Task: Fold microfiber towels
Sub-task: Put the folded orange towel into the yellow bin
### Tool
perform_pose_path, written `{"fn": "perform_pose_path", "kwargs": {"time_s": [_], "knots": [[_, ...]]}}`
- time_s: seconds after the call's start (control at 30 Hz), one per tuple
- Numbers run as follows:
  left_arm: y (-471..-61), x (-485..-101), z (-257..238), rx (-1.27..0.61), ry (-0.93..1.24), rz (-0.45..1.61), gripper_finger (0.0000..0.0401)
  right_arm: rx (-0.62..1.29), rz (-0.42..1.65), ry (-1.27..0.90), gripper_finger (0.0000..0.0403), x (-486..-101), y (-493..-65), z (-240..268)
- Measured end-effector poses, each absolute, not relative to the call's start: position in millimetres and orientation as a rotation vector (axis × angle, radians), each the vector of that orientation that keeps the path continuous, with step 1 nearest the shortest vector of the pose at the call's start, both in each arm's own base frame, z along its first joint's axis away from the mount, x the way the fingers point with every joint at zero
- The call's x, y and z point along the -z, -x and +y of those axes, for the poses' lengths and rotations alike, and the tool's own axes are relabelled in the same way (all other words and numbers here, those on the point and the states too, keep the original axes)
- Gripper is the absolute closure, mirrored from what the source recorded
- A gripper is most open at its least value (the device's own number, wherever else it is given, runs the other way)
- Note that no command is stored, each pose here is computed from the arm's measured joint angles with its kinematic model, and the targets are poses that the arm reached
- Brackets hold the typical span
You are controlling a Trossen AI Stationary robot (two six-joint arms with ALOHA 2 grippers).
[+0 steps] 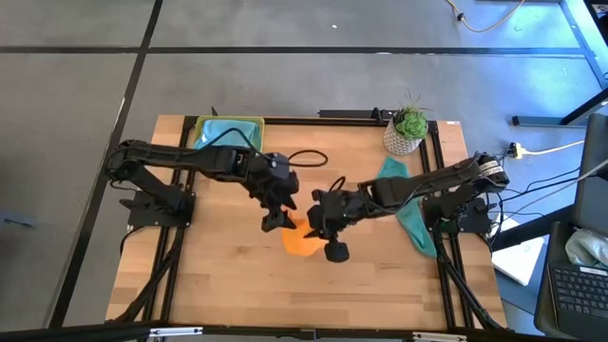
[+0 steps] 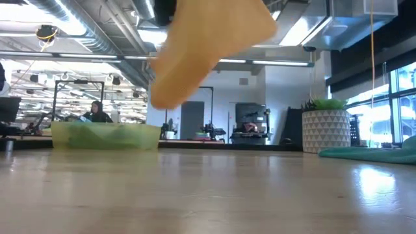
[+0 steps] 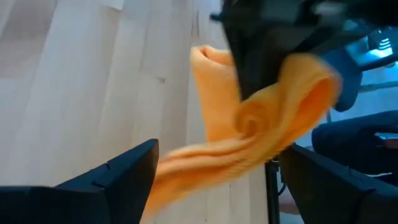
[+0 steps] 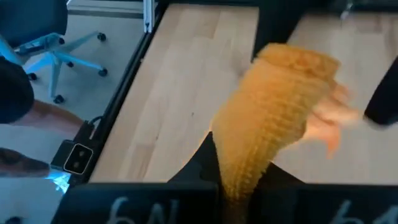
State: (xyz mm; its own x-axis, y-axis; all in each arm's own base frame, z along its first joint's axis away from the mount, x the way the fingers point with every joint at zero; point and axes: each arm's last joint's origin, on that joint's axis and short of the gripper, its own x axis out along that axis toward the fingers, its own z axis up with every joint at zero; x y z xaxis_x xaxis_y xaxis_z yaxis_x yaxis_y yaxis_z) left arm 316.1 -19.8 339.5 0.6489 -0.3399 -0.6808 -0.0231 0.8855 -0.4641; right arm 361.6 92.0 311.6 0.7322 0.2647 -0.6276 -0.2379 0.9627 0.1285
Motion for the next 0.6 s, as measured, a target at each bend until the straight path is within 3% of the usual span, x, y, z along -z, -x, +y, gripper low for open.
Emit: {"fn": "perform_pose_path", "kwargs": {"time_s": [0.4, 0.6], "knots": [[-335.7, -339.5, -6.7, 0.443, 0.509, 0.746, 0.0077, -0.222, 0.632, 0.097, 0.0392, -350.0, -367.0, 61.8], [-344.2, -325.5, -4.8, 0.418, 0.513, 0.786, 0.0080, -0.219, 0.664, 0.082, 0.0391, -349.5, -366.9, 47.8]]}}
